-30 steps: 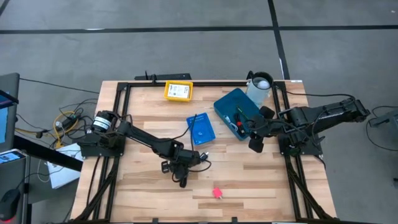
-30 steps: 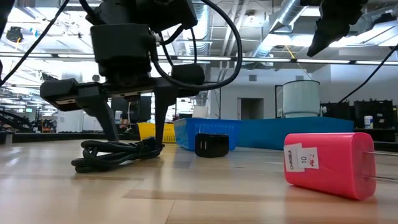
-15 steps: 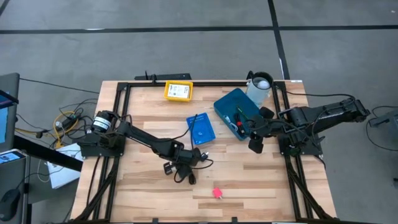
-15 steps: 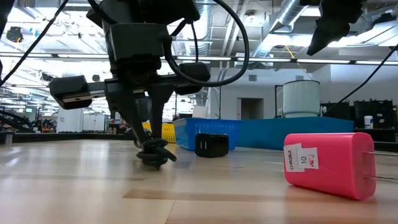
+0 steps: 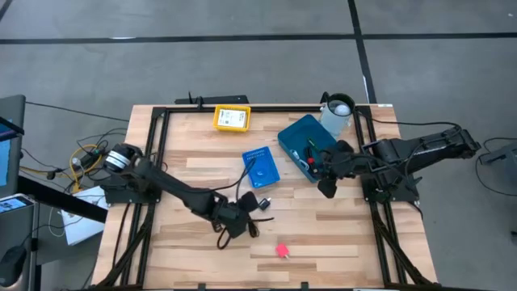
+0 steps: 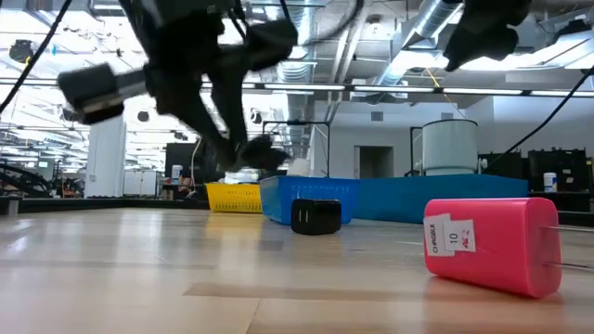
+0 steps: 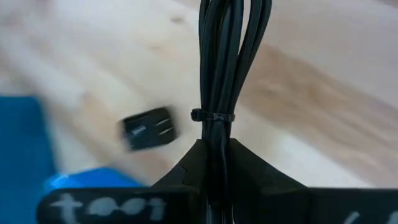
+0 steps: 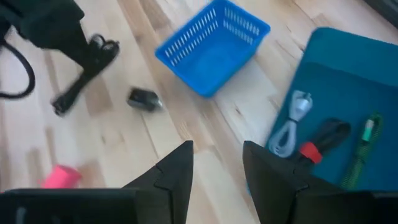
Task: Pick and place items into bin
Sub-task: Put the black charger cable into the dark blue bin
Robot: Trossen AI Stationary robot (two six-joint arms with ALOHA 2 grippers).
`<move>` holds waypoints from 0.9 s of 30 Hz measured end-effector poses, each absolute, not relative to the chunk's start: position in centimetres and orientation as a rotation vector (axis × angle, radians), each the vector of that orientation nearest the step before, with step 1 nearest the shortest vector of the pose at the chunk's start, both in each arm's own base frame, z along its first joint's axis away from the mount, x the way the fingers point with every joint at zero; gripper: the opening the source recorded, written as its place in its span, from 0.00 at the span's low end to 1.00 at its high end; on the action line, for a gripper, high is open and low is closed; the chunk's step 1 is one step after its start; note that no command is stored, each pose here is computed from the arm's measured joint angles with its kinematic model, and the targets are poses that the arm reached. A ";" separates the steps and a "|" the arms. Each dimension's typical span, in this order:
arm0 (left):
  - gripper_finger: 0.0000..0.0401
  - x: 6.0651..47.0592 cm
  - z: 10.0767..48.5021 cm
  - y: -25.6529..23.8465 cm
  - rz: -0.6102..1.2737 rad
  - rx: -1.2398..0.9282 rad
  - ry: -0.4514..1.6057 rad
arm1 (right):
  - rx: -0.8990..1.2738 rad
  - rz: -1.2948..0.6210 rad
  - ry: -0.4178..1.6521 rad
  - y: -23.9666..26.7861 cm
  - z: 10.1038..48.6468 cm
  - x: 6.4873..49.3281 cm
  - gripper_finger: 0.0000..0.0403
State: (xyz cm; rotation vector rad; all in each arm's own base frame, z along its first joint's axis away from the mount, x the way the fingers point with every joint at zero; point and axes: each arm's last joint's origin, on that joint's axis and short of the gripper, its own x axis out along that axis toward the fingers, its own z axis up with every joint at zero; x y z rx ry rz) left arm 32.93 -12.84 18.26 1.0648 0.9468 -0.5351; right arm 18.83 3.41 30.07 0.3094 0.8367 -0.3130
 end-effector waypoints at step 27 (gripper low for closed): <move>0.06 26.1 39.9 -8.2 0.336 0.451 0.020 | -0.171 0.010 0.096 8.8 36.7 20.9 0.33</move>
